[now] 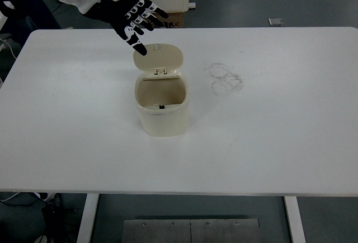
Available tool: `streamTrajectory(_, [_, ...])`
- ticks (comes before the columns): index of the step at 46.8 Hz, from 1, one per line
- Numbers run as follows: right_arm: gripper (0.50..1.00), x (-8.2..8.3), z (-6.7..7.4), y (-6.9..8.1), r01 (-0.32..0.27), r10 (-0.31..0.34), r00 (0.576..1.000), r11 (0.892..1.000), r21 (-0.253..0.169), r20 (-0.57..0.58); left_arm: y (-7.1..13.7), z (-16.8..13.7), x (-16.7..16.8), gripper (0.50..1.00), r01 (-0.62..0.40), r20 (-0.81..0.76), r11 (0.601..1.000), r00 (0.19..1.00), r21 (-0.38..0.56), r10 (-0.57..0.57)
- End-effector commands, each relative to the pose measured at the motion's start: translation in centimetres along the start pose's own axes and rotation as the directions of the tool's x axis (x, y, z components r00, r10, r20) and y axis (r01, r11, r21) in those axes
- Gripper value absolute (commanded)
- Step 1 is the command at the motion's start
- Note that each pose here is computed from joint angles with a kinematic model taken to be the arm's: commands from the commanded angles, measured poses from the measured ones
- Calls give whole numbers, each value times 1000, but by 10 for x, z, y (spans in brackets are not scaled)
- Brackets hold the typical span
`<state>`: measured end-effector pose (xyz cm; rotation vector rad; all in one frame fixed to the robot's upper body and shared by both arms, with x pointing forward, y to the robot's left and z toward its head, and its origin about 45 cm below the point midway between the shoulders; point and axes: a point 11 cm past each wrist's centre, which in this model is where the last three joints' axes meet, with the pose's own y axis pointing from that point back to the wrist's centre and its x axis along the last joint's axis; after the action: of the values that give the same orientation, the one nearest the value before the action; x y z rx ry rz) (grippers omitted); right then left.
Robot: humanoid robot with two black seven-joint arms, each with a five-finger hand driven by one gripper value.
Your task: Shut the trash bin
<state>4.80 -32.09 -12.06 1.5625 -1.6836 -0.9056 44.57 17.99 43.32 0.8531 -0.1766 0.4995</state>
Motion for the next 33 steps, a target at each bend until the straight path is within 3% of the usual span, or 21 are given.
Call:
streamTrajectory(1, [991, 0, 0, 0, 0, 0, 1000, 1000, 0, 0, -1, -2, -1, 1000, 6, -3, 1000, 1000, 6, -6])
streamTrajectory(21, [991, 0, 0, 0, 0, 0, 1000, 1000, 0, 0, -20, -14, -23, 1000, 81, -13, 996, 997, 39, -81])
streamTrajectory(33, [991, 0, 0, 0, 0, 0, 1000, 1000, 0, 0, -24, -6, -31, 1000, 109, -15, 994, 994, 20, -109])
